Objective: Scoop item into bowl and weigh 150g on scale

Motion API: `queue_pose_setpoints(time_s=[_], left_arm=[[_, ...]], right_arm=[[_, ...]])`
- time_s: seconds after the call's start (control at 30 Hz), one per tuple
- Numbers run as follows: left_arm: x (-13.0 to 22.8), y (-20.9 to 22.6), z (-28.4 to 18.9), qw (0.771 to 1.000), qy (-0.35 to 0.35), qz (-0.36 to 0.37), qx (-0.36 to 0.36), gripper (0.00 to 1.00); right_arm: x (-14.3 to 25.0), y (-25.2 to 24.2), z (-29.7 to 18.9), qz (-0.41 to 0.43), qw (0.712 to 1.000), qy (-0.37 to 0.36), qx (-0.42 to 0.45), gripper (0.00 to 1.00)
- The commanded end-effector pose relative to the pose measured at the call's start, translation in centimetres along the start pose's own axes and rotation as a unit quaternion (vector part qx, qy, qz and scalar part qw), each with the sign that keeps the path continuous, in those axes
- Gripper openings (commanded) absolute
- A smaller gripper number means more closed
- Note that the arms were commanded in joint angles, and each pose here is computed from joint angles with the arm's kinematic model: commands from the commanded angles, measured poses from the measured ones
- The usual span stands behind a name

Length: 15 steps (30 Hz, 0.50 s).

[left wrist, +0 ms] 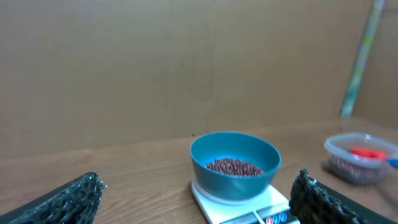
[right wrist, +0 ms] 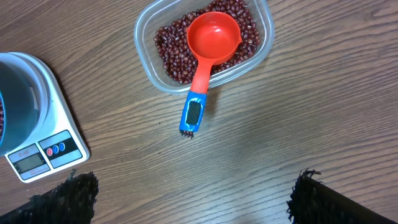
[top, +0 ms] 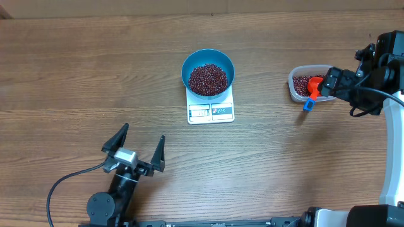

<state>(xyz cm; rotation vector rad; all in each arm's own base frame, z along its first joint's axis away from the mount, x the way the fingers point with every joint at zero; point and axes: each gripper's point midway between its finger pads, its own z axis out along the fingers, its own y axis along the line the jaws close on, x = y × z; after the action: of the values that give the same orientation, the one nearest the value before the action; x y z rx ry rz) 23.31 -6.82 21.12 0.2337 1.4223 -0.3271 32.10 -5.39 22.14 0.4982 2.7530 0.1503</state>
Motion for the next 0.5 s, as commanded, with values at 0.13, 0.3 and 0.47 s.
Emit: queue_pose_setpoints(time_s=[0.13,0.3,0.47], left_arm=[[2.2,-0.6,-0.2,0.993,0.038,0.105,0.023,1.00],[4.9,-0.2,-0.5,0.987,0.092,0.128,0.021,0.99],[4.9,0.4,-0.5,0.987,0.095,0.132,0.005,1.00]], right_arm=[[-0.1,0.2,-0.1,0.003,1.000,-0.003,-0.005,1.00],[-0.1,0.2,-0.1,0.003,1.000,-0.003,-0.005,1.00],[-0.1,0.2,-0.1,0.003,1.000,-0.003,-0.005,1.00]])
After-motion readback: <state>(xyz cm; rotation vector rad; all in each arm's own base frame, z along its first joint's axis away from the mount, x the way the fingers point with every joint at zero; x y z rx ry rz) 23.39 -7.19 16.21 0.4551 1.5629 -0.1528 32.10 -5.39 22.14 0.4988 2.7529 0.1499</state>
